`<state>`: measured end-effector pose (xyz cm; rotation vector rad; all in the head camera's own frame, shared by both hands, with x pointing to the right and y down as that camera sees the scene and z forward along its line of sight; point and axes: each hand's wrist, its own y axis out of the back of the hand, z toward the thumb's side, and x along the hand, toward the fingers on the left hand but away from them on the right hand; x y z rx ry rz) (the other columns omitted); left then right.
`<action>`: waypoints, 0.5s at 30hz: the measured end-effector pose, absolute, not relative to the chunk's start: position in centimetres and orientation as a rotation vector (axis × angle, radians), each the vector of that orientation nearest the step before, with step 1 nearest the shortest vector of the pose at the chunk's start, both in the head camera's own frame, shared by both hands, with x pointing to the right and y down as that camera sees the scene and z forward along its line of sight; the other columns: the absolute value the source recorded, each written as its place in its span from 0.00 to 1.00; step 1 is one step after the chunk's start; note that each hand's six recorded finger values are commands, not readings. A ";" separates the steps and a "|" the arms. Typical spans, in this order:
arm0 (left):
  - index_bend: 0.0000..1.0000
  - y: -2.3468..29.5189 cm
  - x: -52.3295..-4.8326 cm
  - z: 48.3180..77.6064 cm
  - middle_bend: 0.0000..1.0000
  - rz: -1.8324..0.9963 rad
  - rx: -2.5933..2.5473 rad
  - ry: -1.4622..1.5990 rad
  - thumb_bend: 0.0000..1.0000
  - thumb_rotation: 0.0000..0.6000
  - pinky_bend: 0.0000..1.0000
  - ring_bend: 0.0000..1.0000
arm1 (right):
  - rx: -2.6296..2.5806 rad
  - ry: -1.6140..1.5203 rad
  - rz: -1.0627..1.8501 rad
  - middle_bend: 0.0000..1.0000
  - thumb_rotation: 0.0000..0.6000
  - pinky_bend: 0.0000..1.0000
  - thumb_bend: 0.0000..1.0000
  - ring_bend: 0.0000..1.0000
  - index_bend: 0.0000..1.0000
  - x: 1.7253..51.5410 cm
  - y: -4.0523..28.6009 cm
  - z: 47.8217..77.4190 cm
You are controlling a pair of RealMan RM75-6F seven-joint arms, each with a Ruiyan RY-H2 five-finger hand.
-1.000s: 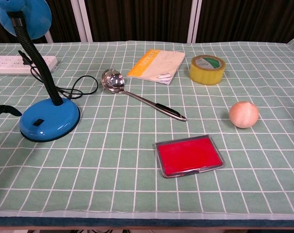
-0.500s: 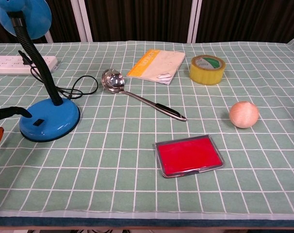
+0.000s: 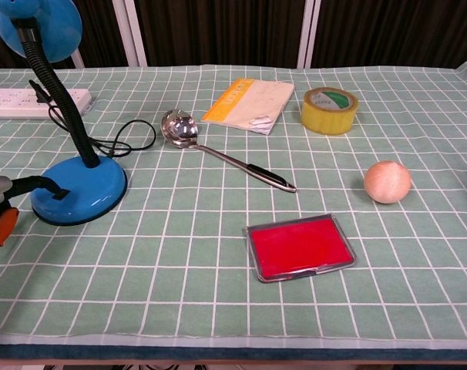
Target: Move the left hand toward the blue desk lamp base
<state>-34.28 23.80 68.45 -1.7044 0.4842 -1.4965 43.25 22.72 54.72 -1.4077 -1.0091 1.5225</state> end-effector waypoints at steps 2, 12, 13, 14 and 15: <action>0.19 23.8 -34.3 68.4 0.85 -1.496 -1.702 0.484 0.80 1.00 0.83 0.81 | -1.407 -1.009 1.523 0.04 1.00 0.00 0.17 0.07 0.13 43.3 22.7 54.7; 0.28 24.2 -34.6 68.6 0.85 -1.509 -1.693 0.469 0.80 1.00 0.83 0.81 | -1.407 -1.007 1.521 0.04 1.00 0.00 0.17 0.07 0.13 43.2 22.7 54.7; 0.29 24.2 -34.7 68.6 0.85 -1.510 -1.692 0.466 0.80 1.00 0.83 0.81 | -1.406 -1.009 1.521 0.04 1.00 0.00 0.17 0.07 0.13 43.2 22.7 54.7; 0.30 24.3 -34.7 68.7 0.85 -1.512 -1.689 0.463 0.80 1.00 0.83 0.81 | -1.405 -1.010 1.521 0.04 1.00 0.00 0.17 0.07 0.13 43.2 22.7 54.7; 0.30 24.3 -34.7 68.7 0.85 -1.513 -1.687 0.459 0.80 1.00 0.83 0.81 | -1.405 -1.011 1.522 0.04 1.00 0.00 0.17 0.07 0.13 43.3 22.7 54.7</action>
